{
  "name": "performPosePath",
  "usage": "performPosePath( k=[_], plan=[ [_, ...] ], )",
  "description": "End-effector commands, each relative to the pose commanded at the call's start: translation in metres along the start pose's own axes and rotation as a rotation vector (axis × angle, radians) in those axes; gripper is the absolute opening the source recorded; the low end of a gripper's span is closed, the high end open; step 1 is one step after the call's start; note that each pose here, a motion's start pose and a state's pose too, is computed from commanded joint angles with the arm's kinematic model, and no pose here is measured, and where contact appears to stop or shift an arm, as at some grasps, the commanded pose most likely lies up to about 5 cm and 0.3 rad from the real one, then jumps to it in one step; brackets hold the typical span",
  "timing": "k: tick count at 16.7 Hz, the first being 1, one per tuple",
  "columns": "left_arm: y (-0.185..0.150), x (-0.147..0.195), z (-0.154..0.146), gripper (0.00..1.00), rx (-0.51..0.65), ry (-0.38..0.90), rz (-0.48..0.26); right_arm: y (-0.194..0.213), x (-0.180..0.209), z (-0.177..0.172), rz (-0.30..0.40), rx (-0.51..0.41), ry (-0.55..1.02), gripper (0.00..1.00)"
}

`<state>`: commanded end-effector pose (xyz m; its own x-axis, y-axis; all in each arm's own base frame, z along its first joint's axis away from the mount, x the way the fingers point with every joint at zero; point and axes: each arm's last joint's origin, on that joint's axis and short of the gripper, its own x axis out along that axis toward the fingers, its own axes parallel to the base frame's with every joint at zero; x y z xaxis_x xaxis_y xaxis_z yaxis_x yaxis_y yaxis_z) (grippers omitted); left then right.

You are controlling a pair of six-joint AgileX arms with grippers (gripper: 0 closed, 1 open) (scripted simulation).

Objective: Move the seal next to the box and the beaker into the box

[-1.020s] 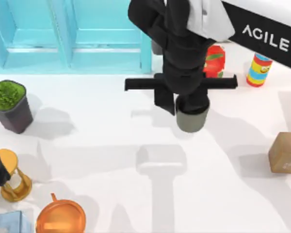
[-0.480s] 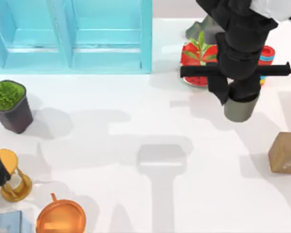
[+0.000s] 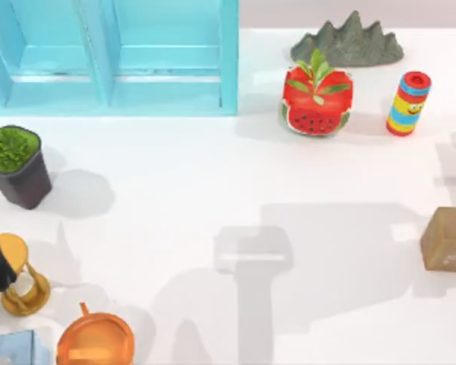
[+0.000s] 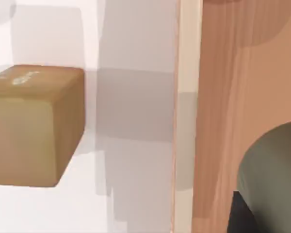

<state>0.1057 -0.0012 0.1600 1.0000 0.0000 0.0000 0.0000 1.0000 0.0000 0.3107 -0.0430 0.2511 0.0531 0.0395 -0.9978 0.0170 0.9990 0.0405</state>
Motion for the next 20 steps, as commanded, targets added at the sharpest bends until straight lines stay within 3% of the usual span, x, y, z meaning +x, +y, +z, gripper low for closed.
performPosePath(
  k=[4, 8, 14, 20],
  plan=[
    [0.0, 0.0, 0.0, 1.0, 0.0, 0.0, 0.0, -0.063, 0.004, -0.065, 0.014, -0.01, -0.012, 0.0],
    [0.0, 0.0, 0.0, 1.0, 0.0, 0.0, 0.0, -0.08, 0.011, -0.102, 0.012, -0.011, -0.014, 0.0],
    [0.0, 0.0, 0.0, 1.0, 0.0, 0.0, 0.0, -0.081, 0.011, -0.102, 0.012, -0.012, -0.014, 0.0],
    [0.0, 0.0, 0.0, 1.0, 0.0, 0.0, 0.0, -0.102, 0.0, -0.082, -0.043, -0.001, -0.253, 0.0]
  ],
)
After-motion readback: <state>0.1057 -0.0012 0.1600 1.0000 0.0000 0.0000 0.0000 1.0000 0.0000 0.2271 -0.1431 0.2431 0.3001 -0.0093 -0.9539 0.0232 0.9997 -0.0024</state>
